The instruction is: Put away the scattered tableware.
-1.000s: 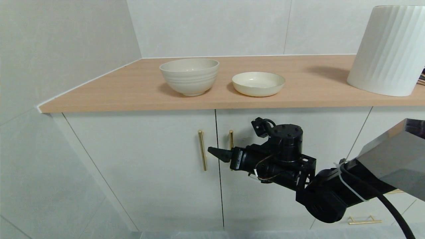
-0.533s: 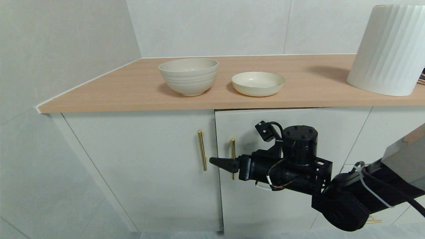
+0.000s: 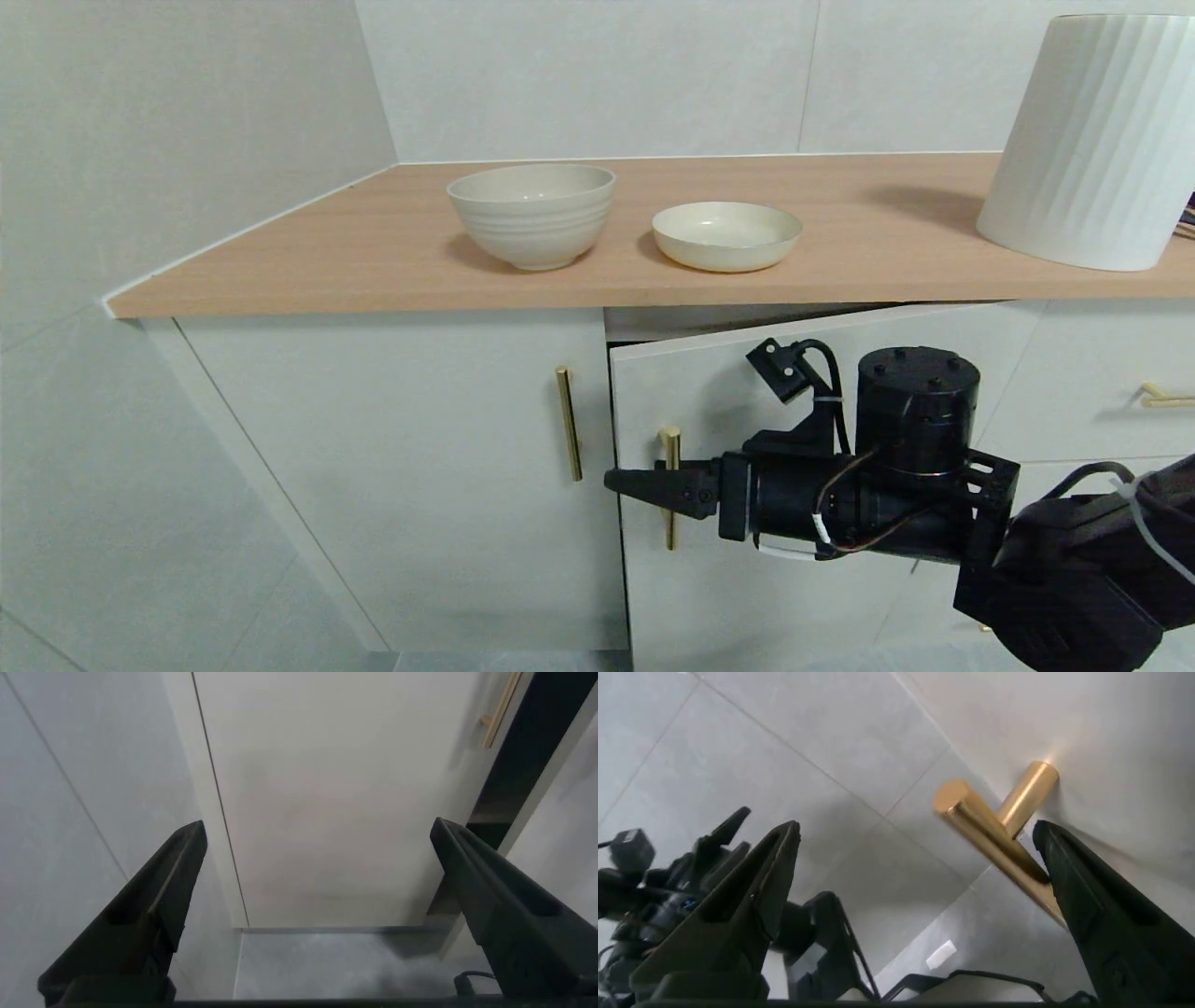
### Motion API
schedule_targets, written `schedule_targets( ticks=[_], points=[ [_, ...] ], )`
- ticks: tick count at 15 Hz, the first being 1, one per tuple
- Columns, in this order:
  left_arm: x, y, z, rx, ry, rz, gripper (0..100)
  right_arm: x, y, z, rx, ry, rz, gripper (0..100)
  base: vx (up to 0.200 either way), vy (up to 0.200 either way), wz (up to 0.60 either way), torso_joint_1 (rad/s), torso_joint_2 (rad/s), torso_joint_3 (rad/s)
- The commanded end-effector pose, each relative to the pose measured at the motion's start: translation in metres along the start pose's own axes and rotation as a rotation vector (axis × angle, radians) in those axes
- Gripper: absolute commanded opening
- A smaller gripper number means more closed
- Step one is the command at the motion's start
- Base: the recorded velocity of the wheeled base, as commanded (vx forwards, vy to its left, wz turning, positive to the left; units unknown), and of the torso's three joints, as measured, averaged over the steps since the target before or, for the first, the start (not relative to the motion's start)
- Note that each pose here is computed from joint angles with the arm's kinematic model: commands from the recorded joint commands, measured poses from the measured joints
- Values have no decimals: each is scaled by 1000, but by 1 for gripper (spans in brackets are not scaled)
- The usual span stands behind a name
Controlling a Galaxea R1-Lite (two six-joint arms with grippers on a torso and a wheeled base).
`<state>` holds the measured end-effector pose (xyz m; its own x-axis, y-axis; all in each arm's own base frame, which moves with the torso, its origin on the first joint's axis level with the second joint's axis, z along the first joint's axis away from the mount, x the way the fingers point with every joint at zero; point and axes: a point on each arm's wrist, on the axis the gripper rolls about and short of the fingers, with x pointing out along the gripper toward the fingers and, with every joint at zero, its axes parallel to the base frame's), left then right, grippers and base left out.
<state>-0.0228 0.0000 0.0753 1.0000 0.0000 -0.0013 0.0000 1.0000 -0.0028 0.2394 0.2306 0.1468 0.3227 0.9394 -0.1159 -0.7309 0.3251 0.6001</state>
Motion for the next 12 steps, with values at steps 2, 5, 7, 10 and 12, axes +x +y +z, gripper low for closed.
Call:
schedule_targets(
  ticks=[2, 5, 7, 10, 12],
  points=[
    [0, 0, 0, 0, 0, 0, 100, -7, 6, 2, -9, -1, 21, 100, 0, 0, 0, 0, 0, 0],
    [0, 0, 0, 1, 0, 0, 100, -7, 6, 1, -7, 1, 20, 100, 0, 0, 0, 0, 0, 0],
    [0, 0, 0, 3, -3, 5, 100, -7, 6, 1, -8, 2, 19, 100, 0, 0, 0, 0, 0, 0],
    [-7, 1, 24, 6, -89, 23, 100, -8, 8, 2, -13, 0, 24, 100, 0, 0, 0, 0, 0, 0],
    [-11, -1, 40, 10, -47, -66, 100, -8, 11, 2, -17, -2, 31, 100, 0, 0, 0, 0, 0, 0]
  ],
)
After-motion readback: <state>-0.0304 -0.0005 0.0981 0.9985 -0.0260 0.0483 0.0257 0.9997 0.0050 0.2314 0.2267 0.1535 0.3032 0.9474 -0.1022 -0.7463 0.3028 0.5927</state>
